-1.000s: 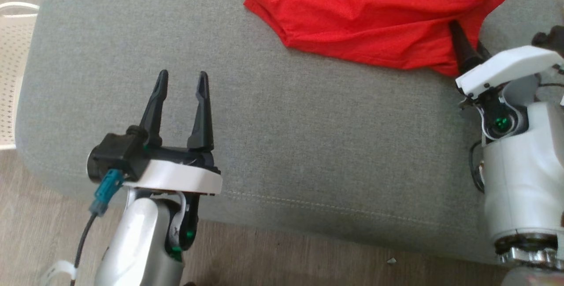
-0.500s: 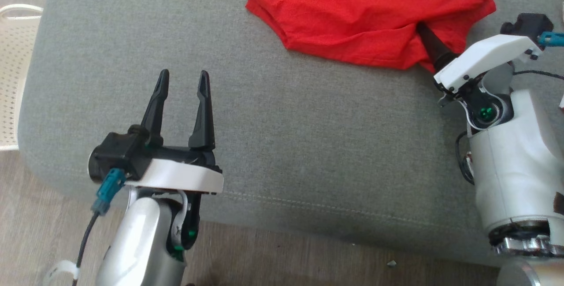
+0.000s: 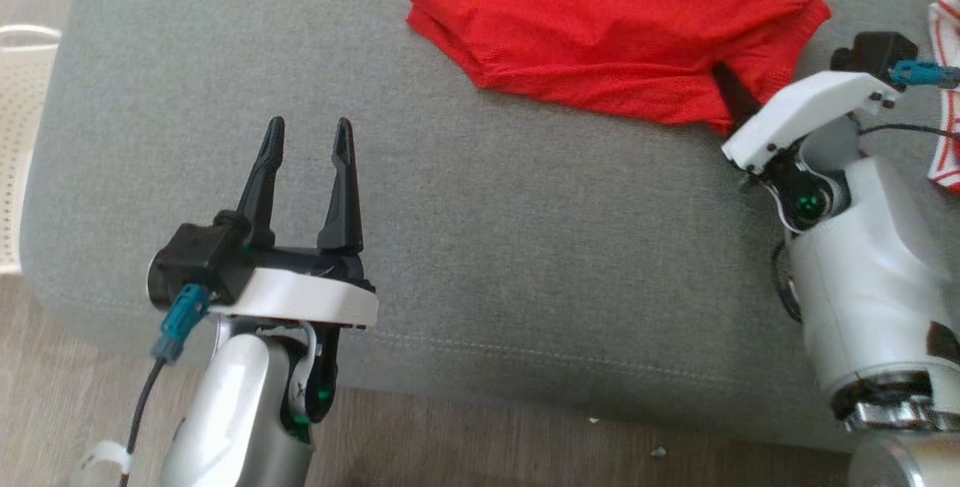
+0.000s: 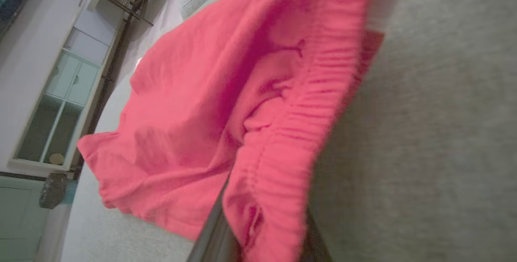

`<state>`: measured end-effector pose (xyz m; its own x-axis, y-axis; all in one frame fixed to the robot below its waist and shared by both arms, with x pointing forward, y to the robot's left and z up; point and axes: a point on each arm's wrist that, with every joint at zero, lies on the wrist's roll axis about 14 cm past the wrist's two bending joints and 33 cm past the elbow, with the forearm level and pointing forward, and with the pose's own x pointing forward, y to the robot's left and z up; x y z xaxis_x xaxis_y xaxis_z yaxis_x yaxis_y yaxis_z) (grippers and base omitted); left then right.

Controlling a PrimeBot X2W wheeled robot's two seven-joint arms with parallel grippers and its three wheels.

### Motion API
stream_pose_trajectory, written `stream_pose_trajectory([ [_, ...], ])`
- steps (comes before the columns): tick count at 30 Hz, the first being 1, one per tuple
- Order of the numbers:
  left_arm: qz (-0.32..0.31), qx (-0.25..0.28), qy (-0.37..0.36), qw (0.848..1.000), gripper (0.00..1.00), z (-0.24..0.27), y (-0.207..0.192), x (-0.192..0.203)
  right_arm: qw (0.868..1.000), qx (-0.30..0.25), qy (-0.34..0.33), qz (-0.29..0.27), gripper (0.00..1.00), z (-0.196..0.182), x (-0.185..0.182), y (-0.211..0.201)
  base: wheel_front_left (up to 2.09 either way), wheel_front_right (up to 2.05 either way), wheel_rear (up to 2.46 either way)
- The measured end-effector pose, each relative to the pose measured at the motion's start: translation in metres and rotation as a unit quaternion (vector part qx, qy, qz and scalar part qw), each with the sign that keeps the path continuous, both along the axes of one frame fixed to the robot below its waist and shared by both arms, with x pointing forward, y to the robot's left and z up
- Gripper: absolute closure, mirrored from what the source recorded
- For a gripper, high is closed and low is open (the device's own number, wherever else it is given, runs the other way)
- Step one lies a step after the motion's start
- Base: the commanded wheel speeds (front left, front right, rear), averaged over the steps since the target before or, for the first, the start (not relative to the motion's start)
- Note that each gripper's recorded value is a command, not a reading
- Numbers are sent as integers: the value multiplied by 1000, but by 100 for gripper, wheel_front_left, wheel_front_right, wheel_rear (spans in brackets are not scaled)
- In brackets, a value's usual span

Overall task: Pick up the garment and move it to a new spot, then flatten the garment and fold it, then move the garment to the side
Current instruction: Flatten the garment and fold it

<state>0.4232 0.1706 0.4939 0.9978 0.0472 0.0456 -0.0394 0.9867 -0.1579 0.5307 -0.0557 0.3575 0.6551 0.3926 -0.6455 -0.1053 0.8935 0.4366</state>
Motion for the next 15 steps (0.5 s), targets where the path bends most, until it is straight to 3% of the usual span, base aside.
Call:
stream_pose_trajectory([
  [7, -13, -4, -11, 1000, 0, 7, -9, 2, 997, -78, -21, -7, 100, 1, -4, -56, 0, 0, 0],
  [15, -18, -5, -14, 1000, 0, 9, -13, 2, 982, -182, -56, 6, 100, 12, 5, -111, 0, 0, 0],
])
